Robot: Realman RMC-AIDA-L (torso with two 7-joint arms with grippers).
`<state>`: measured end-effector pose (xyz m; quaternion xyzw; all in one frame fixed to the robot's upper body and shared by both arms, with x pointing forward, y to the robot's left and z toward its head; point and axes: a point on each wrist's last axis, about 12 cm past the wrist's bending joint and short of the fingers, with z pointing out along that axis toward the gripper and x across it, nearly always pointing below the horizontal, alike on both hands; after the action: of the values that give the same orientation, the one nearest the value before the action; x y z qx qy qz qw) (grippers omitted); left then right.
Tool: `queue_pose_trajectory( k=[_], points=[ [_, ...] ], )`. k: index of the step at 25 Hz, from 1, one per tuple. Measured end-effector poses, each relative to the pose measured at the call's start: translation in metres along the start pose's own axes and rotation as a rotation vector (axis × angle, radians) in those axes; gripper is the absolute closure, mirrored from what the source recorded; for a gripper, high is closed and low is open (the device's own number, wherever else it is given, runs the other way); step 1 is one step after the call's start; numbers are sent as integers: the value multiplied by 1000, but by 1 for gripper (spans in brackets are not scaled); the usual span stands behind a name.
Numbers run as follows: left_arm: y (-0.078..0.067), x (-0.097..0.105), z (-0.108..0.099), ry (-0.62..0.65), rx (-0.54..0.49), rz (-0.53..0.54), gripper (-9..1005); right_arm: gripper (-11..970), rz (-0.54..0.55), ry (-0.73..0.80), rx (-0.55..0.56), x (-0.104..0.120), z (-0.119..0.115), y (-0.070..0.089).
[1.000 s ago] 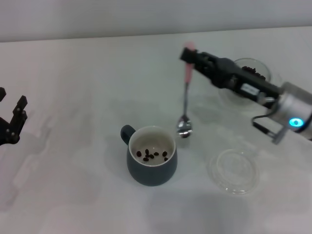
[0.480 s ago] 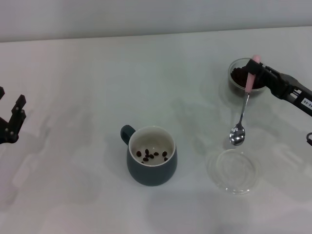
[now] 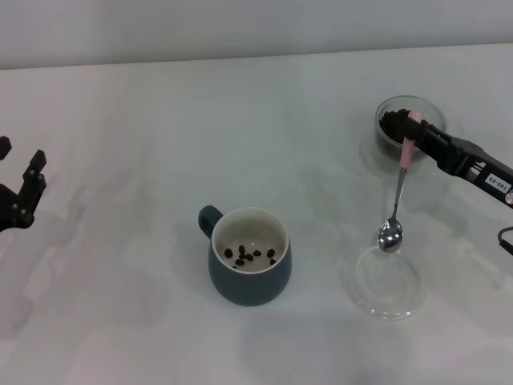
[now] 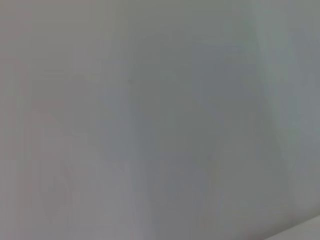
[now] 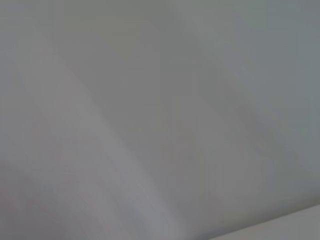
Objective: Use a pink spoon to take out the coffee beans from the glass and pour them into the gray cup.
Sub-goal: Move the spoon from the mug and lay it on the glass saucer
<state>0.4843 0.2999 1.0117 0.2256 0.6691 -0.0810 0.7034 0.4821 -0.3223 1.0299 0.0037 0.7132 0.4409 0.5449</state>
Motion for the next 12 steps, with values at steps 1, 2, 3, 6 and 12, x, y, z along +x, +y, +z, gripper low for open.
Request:
queue_pose_trajectory(
  k=[1, 2, 3, 6, 12],
  points=[
    [0, 0, 0, 1, -4, -1, 539, 790, 1, 3, 6, 0, 0, -1],
    [1, 0, 0, 2, -6, -1, 539, 790, 3, 5, 11, 1, -1, -1],
    [1, 0, 0, 2, -7, -2, 539, 790, 4, 7, 17, 1, -2, -2],
    [1, 1, 0, 6, -10, -2, 539, 790, 13, 17, 29, 4, -5, -3],
    [3, 1, 1, 10, -13, 2, 539, 789, 52, 32, 40, 13, -15, -2]
  ],
)
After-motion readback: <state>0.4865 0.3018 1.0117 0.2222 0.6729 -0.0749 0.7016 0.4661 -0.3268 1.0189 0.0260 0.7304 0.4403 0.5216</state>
